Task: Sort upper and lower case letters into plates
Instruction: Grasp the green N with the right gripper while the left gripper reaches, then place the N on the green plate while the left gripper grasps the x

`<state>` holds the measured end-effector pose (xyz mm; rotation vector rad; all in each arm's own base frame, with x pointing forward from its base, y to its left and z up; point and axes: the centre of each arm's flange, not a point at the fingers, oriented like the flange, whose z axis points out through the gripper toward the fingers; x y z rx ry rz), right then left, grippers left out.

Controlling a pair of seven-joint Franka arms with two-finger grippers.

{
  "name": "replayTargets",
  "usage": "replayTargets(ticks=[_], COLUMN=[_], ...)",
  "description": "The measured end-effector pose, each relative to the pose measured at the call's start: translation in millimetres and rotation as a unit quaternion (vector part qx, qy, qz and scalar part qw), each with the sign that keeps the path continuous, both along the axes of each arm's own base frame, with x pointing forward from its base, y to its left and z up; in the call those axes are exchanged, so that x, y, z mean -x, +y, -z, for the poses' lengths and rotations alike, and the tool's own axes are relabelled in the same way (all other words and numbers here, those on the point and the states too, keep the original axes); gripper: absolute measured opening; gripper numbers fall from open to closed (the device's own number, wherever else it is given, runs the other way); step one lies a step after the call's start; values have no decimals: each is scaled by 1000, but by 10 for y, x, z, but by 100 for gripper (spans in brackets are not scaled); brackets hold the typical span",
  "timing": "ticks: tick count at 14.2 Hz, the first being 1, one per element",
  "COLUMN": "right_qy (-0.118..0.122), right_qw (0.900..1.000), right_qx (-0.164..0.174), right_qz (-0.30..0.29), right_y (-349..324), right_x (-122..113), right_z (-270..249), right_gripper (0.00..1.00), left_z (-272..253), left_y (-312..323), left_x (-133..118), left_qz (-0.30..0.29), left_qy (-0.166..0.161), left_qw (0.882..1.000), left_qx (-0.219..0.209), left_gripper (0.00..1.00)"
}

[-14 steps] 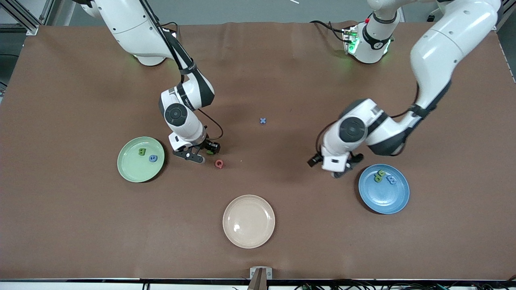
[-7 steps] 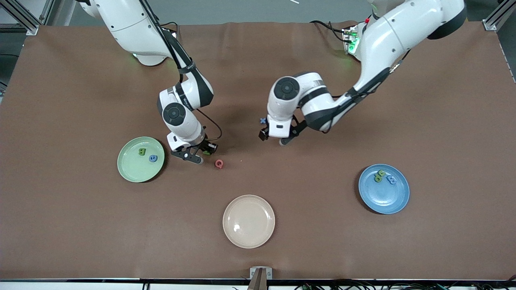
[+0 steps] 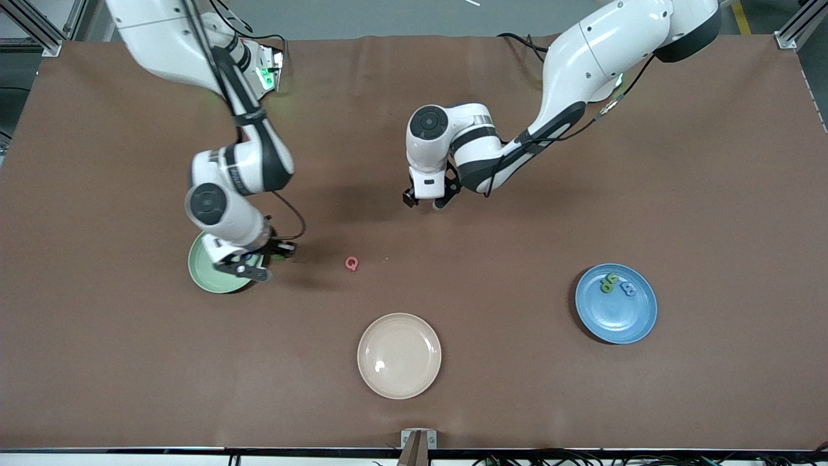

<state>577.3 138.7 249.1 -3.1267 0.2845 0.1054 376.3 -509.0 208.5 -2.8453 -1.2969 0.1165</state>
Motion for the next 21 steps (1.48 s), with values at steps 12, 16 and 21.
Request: replayTargets(ticks=[12,16,21], right_qy=[13,19,14], right_qw=[998,998,998], right_qx=[-6,-5,-5], right_qz=[-60,-60,-62], right_y=[-1611,-1618,-1582], right_x=[151,172,135], right_z=[366,456,434], right_gripper=[35,35,75], left_z=[340,338,316], left_y=[4,-37,-73], left_x=[98,133,135], left_qz=[-7,-11,-13], left_qy=[-15,-16,-18], left_qw=[1000,1000,1000], left_qx=[5,5,7], left_gripper=[71,66,58])
